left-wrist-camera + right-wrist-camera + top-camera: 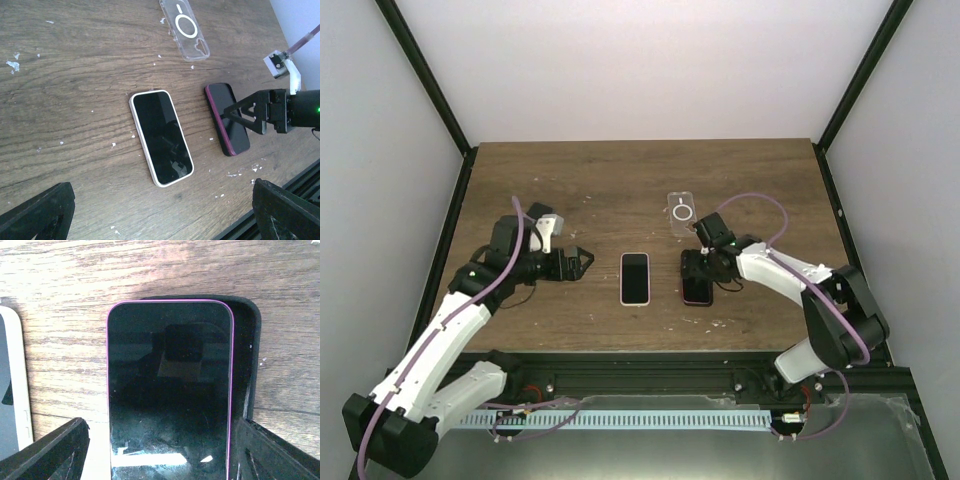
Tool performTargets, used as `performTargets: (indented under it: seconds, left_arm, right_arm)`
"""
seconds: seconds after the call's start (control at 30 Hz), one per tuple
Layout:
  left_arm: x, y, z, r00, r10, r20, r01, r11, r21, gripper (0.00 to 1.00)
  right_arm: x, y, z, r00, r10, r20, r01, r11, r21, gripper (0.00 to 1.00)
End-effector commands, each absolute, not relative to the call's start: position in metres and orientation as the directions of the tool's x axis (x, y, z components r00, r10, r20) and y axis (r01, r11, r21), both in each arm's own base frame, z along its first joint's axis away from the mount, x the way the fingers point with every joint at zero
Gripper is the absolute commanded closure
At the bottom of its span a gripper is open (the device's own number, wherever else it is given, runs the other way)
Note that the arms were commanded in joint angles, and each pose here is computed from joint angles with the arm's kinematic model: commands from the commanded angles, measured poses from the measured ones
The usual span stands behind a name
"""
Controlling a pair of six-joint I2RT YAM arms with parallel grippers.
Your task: Put the phone into the phone case
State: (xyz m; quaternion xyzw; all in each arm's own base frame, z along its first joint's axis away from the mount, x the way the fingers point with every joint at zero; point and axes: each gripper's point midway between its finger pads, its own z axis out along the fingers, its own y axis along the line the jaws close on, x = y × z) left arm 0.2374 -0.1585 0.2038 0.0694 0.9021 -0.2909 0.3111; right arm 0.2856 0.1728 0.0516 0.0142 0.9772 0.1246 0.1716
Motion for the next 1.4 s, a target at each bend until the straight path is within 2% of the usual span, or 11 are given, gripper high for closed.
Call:
performTargets:
  seconds: [0.0,0.2,0.37,0.6,0.8,0.93,1.17,1.37]
  left_arm:
    - [0.239,-0.156,0.197,-0.805,-0.05,-0.591,0.296,0.829,-0.474,0.02]
    - [0.239,-0.157,0.194,-0.81,-0.051,-0.584,0.29,0.831,-0.474,0.03]
    - [0.24,-0.163,0.19,-0.823,-0.053,-0.565,0.293,0.813,-0.503,0.15]
    - [0.244,-0.193,0.18,-0.876,-0.067,-0.478,0.268,0.756,-0.597,0.27]
    - [0.248,-0.237,0.169,-0.908,-0.046,-0.417,0.267,0.704,-0.659,0.38]
    - [0.257,-0.251,0.159,-0.919,-0.064,-0.388,0.239,0.693,-0.681,0.4]
    - [0.263,-0.267,0.141,-0.941,-0.09,-0.325,0.181,0.679,-0.712,0.46]
    - [0.258,-0.282,0.119,-0.956,-0.064,-0.288,0.163,0.699,-0.697,0.48]
  right_arm:
    - [0.281,0.173,0.053,-0.938,0.068,-0.341,-0.022,0.967,0.254,0.19]
    - [0.281,0.174,0.052,-0.937,0.06,-0.345,-0.031,0.967,0.253,0.2]
    - [0.287,0.167,0.063,-0.916,0.059,-0.397,-0.042,0.97,0.241,0.22]
    - [0.294,0.158,0.059,-0.915,0.1,-0.391,-0.04,0.942,0.335,0.35]
    - [0.292,0.144,0.046,-0.918,0.127,-0.375,-0.016,0.934,0.358,0.35]
    - [0.291,0.145,0.04,-0.925,0.123,-0.36,-0.035,0.915,0.401,0.36]
    - [0.282,0.168,0.032,-0.943,0.091,-0.319,-0.091,0.853,0.515,0.47]
    - [0.27,0.198,0.027,-0.958,0.053,-0.281,-0.123,0.812,0.571,0.49]
